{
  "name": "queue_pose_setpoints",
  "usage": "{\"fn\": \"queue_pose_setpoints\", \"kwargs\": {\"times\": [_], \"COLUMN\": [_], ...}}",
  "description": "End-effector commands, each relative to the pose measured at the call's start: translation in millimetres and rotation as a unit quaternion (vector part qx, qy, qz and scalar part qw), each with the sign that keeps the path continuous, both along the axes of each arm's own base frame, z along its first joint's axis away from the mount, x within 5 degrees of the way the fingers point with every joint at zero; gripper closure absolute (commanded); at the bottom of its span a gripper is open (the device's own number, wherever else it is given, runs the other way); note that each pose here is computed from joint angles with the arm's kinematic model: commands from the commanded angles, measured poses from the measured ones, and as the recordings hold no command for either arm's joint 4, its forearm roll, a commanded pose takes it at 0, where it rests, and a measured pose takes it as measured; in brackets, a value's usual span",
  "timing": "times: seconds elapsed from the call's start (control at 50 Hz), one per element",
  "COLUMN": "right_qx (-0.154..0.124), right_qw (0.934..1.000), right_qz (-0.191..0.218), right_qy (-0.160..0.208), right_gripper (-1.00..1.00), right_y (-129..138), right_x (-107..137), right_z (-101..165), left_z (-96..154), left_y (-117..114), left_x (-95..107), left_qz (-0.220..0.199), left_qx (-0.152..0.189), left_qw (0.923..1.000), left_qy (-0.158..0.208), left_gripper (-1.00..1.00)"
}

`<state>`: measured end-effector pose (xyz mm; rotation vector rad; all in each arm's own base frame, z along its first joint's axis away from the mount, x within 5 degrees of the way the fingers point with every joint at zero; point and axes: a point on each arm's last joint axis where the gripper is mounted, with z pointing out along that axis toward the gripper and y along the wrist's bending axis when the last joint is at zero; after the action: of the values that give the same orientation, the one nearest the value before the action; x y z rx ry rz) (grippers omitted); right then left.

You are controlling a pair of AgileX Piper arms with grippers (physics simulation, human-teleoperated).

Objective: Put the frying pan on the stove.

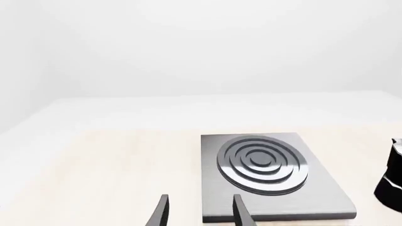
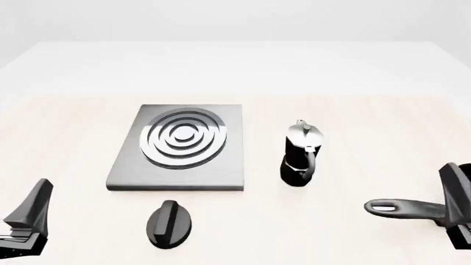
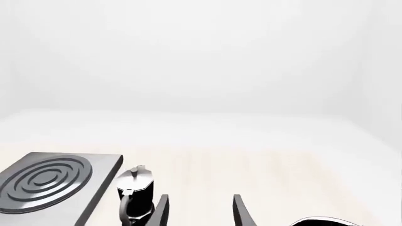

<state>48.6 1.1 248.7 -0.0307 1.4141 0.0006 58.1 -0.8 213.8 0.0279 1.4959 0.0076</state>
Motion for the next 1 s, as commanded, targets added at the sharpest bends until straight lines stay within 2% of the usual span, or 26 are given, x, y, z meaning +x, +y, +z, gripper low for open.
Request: {"fn": "queue_pose_setpoints", "kwargs": {"times": [0.02, 0.34, 0.58, 0.8, 1.0], "right_qx": [-0.002, 0.005, 0.003, 0.003, 0.002], "right_qw": [0.9996, 0.9956, 0.9932, 0.9877, 0.9813], "right_qz": [-0.002, -0.019, -0.018, -0.022, -0.021], "right_qy": [-0.028, -0.092, -0.115, -0.155, -0.192], "right_gripper": [-1.00, -1.00, -1.00, -1.00, -1.00], "right_y": [-0.3, -1.3, -1.1, -0.6, 0.0], "right_x": [-8.3, -35.4, -47.9, -70.2, -96.1], "right_z": [25.5, 82.4, 101.7, 130.3, 156.7], "left_z": [-0.2, -0.8, -0.8, 3.8, 10.0], "left_y": [-0.2, -0.9, -1.8, -1.9, -4.8], "left_x": [0.8, 2.9, 5.9, 6.2, 9.6], "left_qz": [-0.002, -0.006, -0.012, -0.011, -0.031], "left_qx": [0.005, 0.016, 0.025, 0.034, 0.048], "left_qw": [1.0000, 0.9998, 0.9996, 0.9993, 0.9984], "left_qy": [0.002, 0.007, 0.012, 0.006, 0.005], "left_gripper": [-1.00, -1.00, -1.00, -1.00, -1.00]}}
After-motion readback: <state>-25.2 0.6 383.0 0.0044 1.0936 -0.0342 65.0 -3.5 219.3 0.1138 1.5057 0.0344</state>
